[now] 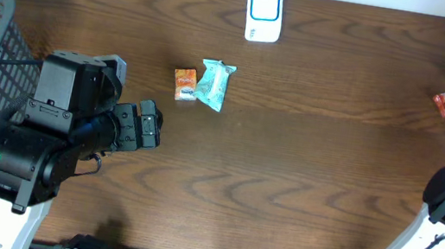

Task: Scan the item barcode
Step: 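Carry the candy bar to the right side and release it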

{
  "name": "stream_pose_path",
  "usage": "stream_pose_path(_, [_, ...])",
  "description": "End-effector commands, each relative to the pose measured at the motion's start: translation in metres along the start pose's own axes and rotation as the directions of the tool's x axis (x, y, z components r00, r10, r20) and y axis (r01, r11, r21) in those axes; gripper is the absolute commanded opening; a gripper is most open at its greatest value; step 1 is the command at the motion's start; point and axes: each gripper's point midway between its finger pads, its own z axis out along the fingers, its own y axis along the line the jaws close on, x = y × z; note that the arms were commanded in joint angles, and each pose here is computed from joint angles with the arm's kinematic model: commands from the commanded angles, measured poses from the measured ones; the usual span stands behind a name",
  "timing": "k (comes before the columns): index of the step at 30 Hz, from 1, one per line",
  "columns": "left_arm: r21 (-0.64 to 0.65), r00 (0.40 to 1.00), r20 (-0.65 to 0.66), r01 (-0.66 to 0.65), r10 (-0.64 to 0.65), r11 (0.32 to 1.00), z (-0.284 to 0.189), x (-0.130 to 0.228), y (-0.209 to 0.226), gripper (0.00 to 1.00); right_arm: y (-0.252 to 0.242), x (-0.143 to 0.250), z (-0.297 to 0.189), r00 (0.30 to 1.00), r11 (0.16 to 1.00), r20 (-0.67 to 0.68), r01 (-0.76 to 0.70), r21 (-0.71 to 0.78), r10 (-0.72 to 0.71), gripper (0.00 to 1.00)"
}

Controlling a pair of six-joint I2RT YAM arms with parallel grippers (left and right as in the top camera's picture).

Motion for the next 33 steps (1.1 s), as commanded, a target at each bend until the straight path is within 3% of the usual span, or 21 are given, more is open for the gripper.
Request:
stream_pose_path(1, [-0.006, 1.0, 0.0, -0.01, 0.01, 1.0, 0.0, 0.0, 0.001, 0.98, 0.001, 0.001, 0.008, 0.999, 0.998, 0.013, 0.05, -0.049, -0.05, 0.02])
stream_pose_path(4, [-0.006, 1.0, 0.0, -0.01, 0.01, 1.0, 0.0, 0.0, 0.001, 0.98, -0.002, 0.006, 0.027, 0.998, 0.997, 0.017, 0.064, -0.037, -0.064, 0.11])
stream_pose_path(6, [-0.006, 1.0, 0.0, -0.01, 0.01, 1.0, 0.0, 0.0, 0.001, 0.98, -0.007, 0.012, 0.038, 0.998, 0.998, 0.007, 0.06, -0.017, -0.06, 0.42])
stream_pose_path(7, [-0.006, 1.0, 0.0, -0.01, 0.01, 1.0, 0.0, 0.0, 0.001, 0.98, -0.008, 0.014, 0.04, 0.998, 0.998, 0.0, 0.055, -0.012, -0.055, 0.5])
stream_pose_path(13, [-0.006, 1.0, 0.0, -0.01, 0.01, 1.0, 0.0, 0.0, 0.001, 0.98, 0.002, 0.021, 0.024, 0.999, 0.997, -0.038, 0.02, -0.075, -0.023, 0.58])
stream_pose_path(17, [-0.006, 1.0, 0.0, -0.01, 0.01, 1.0, 0.0, 0.0, 0.001, 0.98, 0.038, 0.023, -0.022, 0.996, 0.952, -0.038, 0.062, -0.301, -0.077, 0.59])
stream_pose_path(19, [-0.006, 1.0, 0.0, -0.01, 0.01, 1.0, 0.0, 0.0, 0.001, 0.98, 0.067, 0.028, -0.056, 0.993, 0.876, -0.029, 0.083, -0.474, -0.11, 0.62])
stream_pose_path(23, [-0.006, 1.0, 0.0, -0.01, 0.01, 1.0, 0.0, 0.0, 0.001, 0.98, 0.12, 0.06, -0.121, 0.974, 0.668, -0.046, 0.116, -0.735, -0.22, 0.8])
stream_pose_path(25, [-0.006, 1.0, 0.0, -0.01, 0.01, 1.0, 0.0, 0.0, 0.001, 0.98, 0.134, 0.082, -0.133, 0.957, 0.631, -0.073, 0.127, -0.765, -0.28, 0.83])
stream_pose_path(28, [-0.006, 1.0, 0.0, -0.01, 0.01, 1.0, 0.0, 0.0, 0.001, 0.98, 0.154, 0.124, -0.135, 0.91, 0.622, -0.13, 0.16, -0.767, -0.395, 0.96])
stream_pose_path(33, [-0.006, 1.0, 0.0, -0.01, 0.01, 1.0, 0.0, 0.0, 0.001, 0.98, 0.184, 0.189, -0.125, 0.818, 0.637, -0.188, 0.258, -0.726, -0.544, 0.99])
